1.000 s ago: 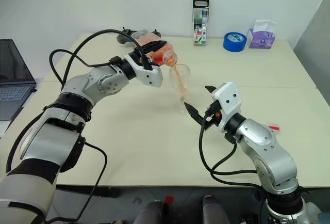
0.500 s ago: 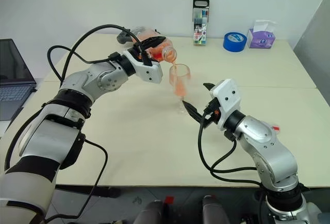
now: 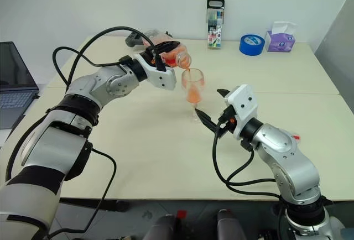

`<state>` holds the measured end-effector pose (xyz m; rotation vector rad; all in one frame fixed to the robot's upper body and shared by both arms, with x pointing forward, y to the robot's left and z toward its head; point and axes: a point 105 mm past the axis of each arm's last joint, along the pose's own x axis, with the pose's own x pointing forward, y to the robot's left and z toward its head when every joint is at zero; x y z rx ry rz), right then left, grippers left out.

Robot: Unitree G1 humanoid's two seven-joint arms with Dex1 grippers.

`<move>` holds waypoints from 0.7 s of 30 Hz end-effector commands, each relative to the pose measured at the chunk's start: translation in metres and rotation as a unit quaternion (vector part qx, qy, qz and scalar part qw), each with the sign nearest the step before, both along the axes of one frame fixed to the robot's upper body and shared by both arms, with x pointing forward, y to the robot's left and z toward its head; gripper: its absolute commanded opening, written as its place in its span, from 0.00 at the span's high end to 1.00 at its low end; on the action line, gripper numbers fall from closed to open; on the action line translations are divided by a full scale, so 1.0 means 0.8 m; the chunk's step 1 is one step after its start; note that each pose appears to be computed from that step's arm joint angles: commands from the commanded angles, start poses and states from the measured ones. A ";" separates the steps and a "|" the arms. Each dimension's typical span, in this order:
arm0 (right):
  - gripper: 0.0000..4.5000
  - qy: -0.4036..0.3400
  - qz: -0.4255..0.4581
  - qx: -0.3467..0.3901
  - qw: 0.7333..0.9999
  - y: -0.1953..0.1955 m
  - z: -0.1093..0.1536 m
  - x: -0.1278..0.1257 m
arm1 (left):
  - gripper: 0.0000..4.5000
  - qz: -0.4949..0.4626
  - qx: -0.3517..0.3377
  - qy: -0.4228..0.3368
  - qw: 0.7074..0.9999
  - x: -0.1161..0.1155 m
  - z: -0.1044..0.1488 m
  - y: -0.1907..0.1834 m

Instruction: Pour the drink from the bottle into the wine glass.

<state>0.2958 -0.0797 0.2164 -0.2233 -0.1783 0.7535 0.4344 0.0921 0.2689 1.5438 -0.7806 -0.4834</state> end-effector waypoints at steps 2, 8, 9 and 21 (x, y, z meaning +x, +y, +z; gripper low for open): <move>0.00 -0.025 0.006 0.004 1.000 0.001 0.015 -0.004 | 0.62 -0.008 -0.004 -0.036 0.999 -0.004 0.034 -0.006; 0.00 -0.022 0.007 0.001 1.000 0.001 0.014 -0.003 | 0.62 -0.003 0.006 -0.046 0.999 -0.002 0.040 -0.005; 0.00 -0.022 0.007 0.001 1.000 0.001 0.014 -0.003 | 0.62 -0.003 0.008 -0.047 0.999 -0.002 0.041 -0.005; 0.00 -0.018 0.005 -0.005 1.000 -0.001 0.013 -0.002 | 0.62 -0.004 0.042 -0.072 0.997 -0.003 0.046 -0.004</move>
